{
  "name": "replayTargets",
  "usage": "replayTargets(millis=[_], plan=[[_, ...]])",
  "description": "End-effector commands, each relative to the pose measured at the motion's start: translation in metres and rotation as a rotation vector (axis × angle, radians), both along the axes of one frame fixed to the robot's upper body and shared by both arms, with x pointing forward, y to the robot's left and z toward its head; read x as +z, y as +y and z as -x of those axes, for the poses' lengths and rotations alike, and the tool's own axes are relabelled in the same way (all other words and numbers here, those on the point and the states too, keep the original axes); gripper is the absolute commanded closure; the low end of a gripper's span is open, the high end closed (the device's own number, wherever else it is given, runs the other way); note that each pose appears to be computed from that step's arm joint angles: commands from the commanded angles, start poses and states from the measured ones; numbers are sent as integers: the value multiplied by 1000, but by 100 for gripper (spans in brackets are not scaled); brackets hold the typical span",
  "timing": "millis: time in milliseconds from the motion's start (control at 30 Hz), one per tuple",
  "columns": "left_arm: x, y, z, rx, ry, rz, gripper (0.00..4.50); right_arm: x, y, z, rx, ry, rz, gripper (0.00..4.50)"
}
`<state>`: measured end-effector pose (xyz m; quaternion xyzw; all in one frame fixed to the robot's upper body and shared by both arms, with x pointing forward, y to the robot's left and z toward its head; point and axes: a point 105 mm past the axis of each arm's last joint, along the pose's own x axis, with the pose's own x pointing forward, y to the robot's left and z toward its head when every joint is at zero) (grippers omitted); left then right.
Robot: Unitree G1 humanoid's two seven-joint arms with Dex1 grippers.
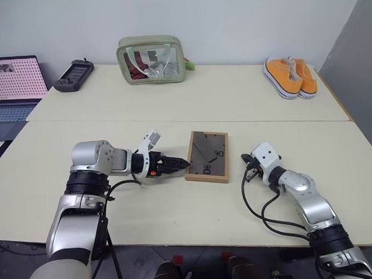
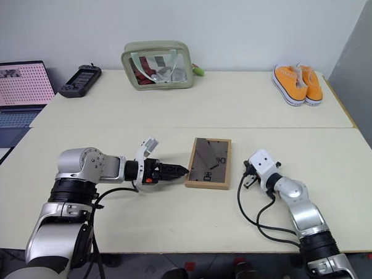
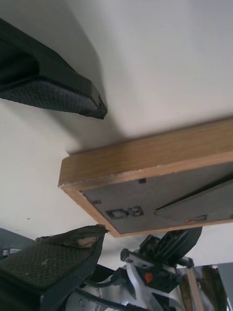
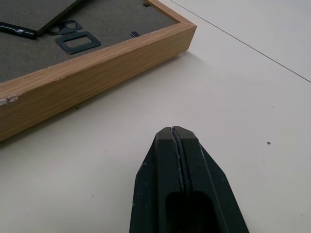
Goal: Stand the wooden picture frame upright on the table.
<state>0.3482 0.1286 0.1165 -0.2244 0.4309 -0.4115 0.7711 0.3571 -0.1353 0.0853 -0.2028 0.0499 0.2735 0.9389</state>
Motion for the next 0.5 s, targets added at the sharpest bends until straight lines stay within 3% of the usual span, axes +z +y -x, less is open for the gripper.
replayTargets(millis=[33,500], plan=[[-5,-8,-2,-26,12,7,75,5,8,1,15,-41,-8,450],[6,-13,-15,-12,-37,51,75,2,66,-1,88,-12,-122,450]])
